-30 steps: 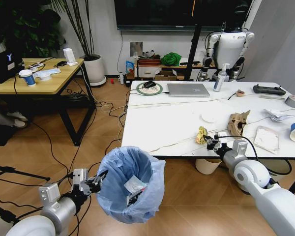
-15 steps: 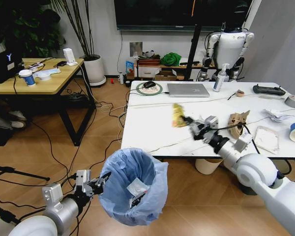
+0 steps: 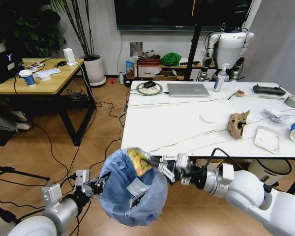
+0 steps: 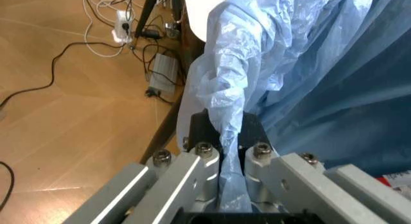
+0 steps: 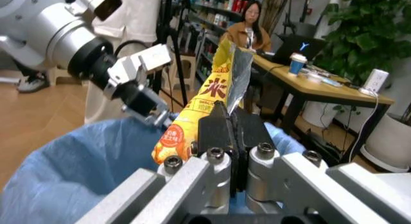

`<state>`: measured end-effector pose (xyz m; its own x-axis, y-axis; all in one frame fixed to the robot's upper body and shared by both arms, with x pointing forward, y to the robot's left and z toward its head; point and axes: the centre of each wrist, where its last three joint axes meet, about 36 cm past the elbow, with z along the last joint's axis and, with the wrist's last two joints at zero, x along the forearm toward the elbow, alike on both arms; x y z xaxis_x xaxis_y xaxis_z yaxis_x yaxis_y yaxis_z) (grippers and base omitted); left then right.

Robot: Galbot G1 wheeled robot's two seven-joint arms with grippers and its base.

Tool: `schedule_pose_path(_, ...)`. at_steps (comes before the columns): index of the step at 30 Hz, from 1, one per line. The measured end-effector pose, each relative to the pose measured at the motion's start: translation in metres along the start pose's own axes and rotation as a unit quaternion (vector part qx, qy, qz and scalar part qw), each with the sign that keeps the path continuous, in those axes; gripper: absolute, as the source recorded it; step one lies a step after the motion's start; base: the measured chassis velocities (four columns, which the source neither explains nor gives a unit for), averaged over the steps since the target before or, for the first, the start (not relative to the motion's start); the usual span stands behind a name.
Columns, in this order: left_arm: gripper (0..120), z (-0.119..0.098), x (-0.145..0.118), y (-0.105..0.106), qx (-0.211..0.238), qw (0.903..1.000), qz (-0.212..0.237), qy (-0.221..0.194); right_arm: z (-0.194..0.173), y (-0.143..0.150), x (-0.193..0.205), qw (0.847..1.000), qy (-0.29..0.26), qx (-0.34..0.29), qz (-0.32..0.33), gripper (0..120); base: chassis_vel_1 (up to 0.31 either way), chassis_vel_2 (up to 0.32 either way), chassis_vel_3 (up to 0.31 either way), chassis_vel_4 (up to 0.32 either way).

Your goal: Pick up the trash bin and place the trash from the table into it.

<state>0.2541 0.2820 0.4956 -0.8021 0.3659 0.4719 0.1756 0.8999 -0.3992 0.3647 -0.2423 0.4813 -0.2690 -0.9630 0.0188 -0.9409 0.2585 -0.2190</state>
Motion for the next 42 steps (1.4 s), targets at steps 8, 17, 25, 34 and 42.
schedule_pose_path(8,0,0.001,0.0,0.0,0.002,1.0,-0.003,-0.004,0.001,-0.001,0.006,1.0,0.009,0.01,0.017,25,0.0,0.0,0.0,0.0)
schedule_pose_path(17,0,0.003,0.001,-0.001,0.002,0.9999,-0.007,-0.009,-0.02,-0.025,0.001,0.978,-0.013,0.005,0.208,57,0.0,0.0,0.0,0.0)
schedule_pose_path(25,0,0.003,0.002,0.0,0.003,0.9998,-0.012,-0.016,-0.015,-0.059,0.044,0.914,-0.008,-0.036,0.405,86,0.0,0.0,0.0,0.0)
schedule_pose_path(34,0,0.008,-0.001,0.002,0.001,0.9996,-0.014,-0.023,0.03,-0.055,0.124,0.883,-0.019,-0.087,0.461,100,0.0,0.0,0.0,0.0)
schedule_pose_path(42,0,0.014,-0.001,0.003,-0.003,0.9996,-0.019,-0.022,0.057,-0.01,0.174,0.874,-0.017,-0.085,0.478,100,0.0,0.0,0.0,0.0)
